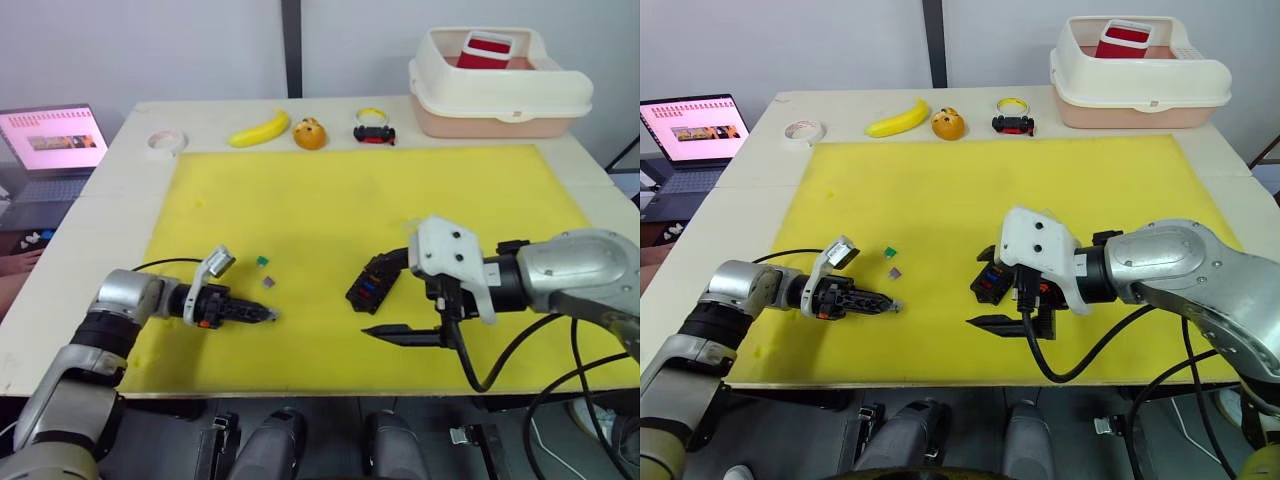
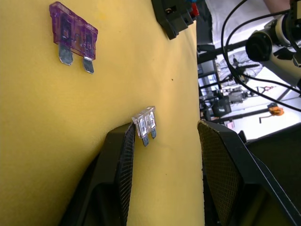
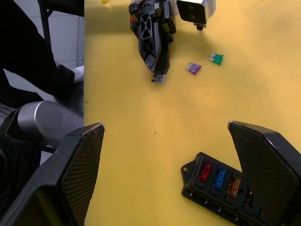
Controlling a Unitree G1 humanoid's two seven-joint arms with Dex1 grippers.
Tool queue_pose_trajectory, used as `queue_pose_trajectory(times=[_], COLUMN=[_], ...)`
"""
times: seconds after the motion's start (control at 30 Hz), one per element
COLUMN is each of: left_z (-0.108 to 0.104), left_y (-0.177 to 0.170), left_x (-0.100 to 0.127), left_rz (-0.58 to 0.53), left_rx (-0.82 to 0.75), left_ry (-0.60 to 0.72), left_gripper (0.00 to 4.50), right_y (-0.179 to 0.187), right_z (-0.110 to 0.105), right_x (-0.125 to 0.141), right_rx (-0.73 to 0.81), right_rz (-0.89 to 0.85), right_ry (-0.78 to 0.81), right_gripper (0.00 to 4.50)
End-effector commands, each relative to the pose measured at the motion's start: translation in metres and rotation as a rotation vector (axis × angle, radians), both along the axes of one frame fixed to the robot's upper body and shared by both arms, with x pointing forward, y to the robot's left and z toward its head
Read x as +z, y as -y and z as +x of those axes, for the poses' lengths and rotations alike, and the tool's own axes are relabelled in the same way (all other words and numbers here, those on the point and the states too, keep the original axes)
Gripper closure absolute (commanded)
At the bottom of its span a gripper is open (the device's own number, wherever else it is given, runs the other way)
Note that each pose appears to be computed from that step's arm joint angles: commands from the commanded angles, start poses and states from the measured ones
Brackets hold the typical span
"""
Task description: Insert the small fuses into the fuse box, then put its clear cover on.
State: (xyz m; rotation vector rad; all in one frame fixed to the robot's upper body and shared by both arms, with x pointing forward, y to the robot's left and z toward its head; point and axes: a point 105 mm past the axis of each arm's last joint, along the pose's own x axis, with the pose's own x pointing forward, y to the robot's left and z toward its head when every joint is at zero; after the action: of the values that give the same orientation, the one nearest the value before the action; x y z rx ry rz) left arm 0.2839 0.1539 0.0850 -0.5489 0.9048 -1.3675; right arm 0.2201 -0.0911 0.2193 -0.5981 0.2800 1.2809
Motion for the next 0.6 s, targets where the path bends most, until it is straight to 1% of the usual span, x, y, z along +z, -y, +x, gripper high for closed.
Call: queue_pose_trajectory(times=[0.03,0.1,0.13,0.17,0.2,0.3,0.47,0.6], left_z=[-0.005,-0.005,-0.004,-0.004,-0.003,-0.001,0.002,0.005], left_y=[0.000,0.000,0.001,0.001,0.000,-0.003,-0.003,0.000], left_x=[-0.017,-0.017,-0.016,-0.016,-0.017,-0.019,-0.015,-0.003], left_rz=[0.071,0.067,0.067,0.068,0.071,0.088,0.079,0.051], left_rx=[0.010,0.016,0.018,0.019,0.023,0.041,0.052,0.049], left_ry=[-0.020,-0.020,-0.019,-0.017,-0.014,-0.002,0.014,0.056], left_gripper=[2.25,2.25,2.69,2.81,3.03,4.45,4.48,4.48], right_y=[-0.002,-0.002,-0.002,-0.002,-0.002,-0.002,-0.003,-0.003], right_z=[-0.001,-0.001,-0.001,-0.001,-0.001,-0.001,0.000,0.000], right_x=[0.006,0.006,0.006,0.006,0.006,0.006,0.006,0.005], right_rx=[0.014,0.013,0.013,0.013,0.013,0.013,0.012,0.010], right_rz=[0.005,0.004,0.003,0.002,0.002,0.002,0.003,0.008], right_ry=[0.045,0.047,0.047,0.047,0.048,0.050,0.052,0.050], right_gripper=[0.00,0.00,0.00,0.00,0.00,0.00,0.00,0.00])
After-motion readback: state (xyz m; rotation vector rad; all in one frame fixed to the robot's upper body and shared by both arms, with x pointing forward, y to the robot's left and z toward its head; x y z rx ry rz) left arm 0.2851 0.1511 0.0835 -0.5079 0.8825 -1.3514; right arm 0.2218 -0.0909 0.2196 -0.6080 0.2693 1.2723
